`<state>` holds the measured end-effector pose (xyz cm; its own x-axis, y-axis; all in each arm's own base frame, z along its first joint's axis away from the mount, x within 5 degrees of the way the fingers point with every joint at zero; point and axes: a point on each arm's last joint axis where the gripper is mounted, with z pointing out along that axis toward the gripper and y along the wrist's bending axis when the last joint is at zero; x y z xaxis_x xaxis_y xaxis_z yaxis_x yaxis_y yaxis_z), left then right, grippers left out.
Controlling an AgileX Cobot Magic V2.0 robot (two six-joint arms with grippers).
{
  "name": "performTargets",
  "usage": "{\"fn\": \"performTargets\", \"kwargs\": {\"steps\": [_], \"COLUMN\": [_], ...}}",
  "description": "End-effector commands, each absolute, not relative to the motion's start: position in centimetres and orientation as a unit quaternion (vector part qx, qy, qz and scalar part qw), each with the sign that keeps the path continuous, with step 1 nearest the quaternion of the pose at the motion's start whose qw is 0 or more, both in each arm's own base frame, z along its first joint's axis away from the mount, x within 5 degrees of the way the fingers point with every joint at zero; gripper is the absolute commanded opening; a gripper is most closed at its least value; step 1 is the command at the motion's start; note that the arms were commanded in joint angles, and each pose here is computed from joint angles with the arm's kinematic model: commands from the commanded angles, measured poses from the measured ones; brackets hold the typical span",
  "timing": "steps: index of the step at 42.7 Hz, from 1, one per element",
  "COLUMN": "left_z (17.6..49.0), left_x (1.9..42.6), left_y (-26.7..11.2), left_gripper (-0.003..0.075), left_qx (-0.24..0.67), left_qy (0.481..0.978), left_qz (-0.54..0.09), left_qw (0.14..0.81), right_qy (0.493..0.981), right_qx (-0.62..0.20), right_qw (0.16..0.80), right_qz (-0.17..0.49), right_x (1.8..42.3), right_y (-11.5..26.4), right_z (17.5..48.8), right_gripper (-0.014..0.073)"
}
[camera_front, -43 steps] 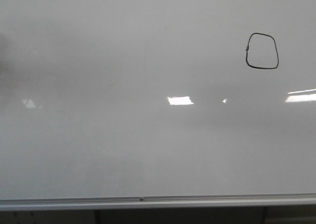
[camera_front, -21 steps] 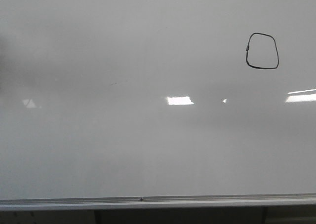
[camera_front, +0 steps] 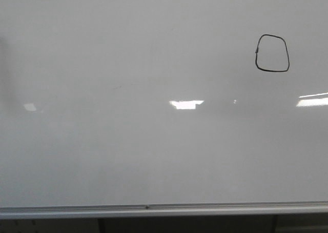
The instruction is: Write number 0 on whiteboard
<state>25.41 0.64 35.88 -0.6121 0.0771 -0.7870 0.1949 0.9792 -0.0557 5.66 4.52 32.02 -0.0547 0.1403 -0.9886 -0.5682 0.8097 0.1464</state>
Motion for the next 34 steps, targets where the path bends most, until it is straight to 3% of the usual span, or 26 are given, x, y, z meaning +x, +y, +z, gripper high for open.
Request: {"fn": "performTargets", "kwargs": {"steps": [1, 7, 18, 34], "left_z": [39.0, 40.2, 41.8, 43.0], "left_x": [23.6, 21.7, 19.2, 13.3], "left_y": [0.1, -0.6, -1.3, -2.9], "left_gripper": [0.0589, 0.0437, -0.0021, -0.0019], "left_qx": [0.072, 0.078, 0.083, 0.142], "left_qy": [0.864, 0.855, 0.836, 0.764], "left_qz": [-0.083, -0.108, -0.127, -0.145], "left_qw": [0.492, 0.501, 0.527, 0.612], "right_qy": [0.650, 0.635, 0.629, 0.629], "right_qx": [-0.107, -0.078, -0.066, -0.067], "right_qw": [0.708, 0.731, 0.740, 0.740], "right_qz": [0.254, 0.237, 0.230, 0.231], "right_x": [6.0, 6.3, 6.3, 6.3], "right_y": [3.7, 3.1, 2.8, 2.9], "right_z": [33.5, 33.9, 34.1, 34.1], "right_gripper": [-0.0069, -0.0069, -0.0069, -0.0069]}}
